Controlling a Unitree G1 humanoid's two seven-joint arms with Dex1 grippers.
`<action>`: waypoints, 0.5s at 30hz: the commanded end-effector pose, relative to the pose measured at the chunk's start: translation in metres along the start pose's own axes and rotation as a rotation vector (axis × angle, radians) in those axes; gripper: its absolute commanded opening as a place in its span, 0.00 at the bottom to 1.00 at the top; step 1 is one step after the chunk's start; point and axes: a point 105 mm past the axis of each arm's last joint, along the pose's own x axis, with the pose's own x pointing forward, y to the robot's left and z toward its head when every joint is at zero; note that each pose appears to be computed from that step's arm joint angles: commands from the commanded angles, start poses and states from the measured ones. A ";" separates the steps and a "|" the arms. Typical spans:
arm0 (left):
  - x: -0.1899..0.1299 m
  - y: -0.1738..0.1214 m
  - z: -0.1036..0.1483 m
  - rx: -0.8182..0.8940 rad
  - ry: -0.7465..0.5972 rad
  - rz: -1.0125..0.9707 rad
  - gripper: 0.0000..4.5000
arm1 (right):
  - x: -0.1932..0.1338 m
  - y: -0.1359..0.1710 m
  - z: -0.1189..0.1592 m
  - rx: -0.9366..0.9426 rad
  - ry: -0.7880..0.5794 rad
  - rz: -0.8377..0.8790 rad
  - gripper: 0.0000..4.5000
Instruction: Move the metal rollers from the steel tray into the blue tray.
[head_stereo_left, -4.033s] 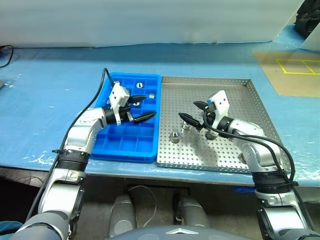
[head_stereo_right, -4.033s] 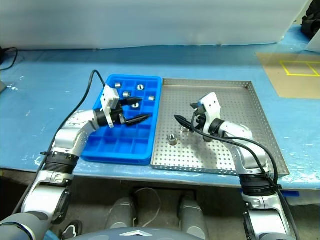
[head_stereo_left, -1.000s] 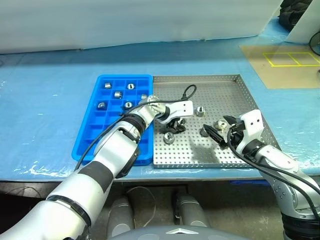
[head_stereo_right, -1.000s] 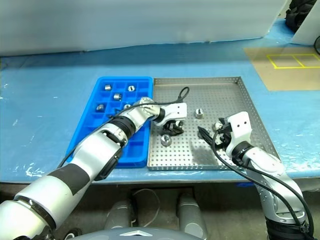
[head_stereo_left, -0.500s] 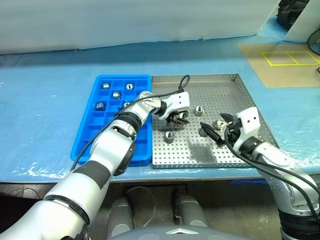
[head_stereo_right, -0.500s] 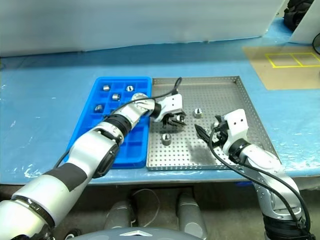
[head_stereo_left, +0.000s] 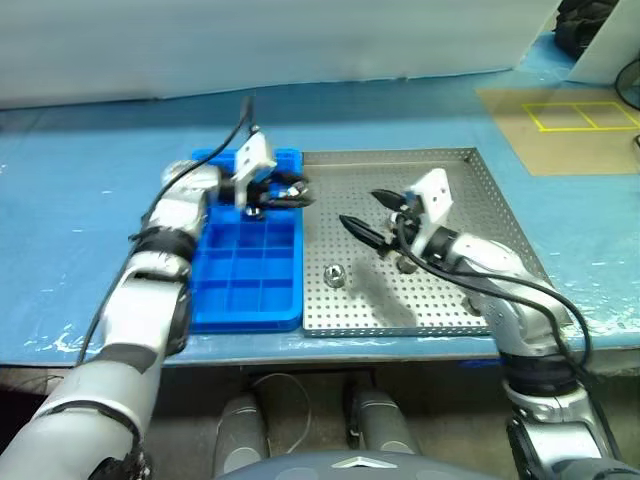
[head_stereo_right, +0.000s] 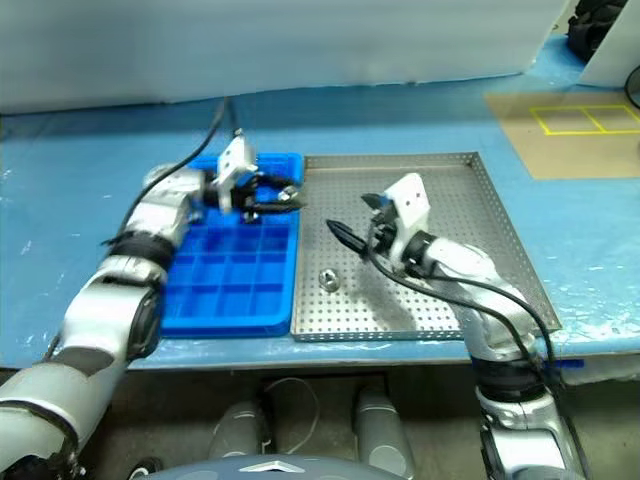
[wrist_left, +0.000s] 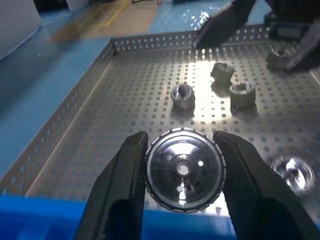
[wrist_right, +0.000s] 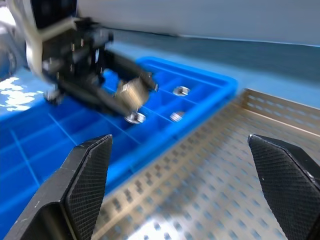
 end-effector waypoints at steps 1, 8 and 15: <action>-0.033 0.007 0.034 0.123 -0.027 0.130 0.39 | 0.021 0.015 0.015 -0.041 -0.053 0.128 1.00; -0.076 -0.023 0.033 0.146 0.038 0.336 0.39 | 0.059 0.037 0.014 -0.025 -0.057 0.318 1.00; -0.085 -0.043 0.017 0.136 0.099 0.453 0.39 | 0.069 0.044 0.013 -0.020 -0.052 0.398 1.00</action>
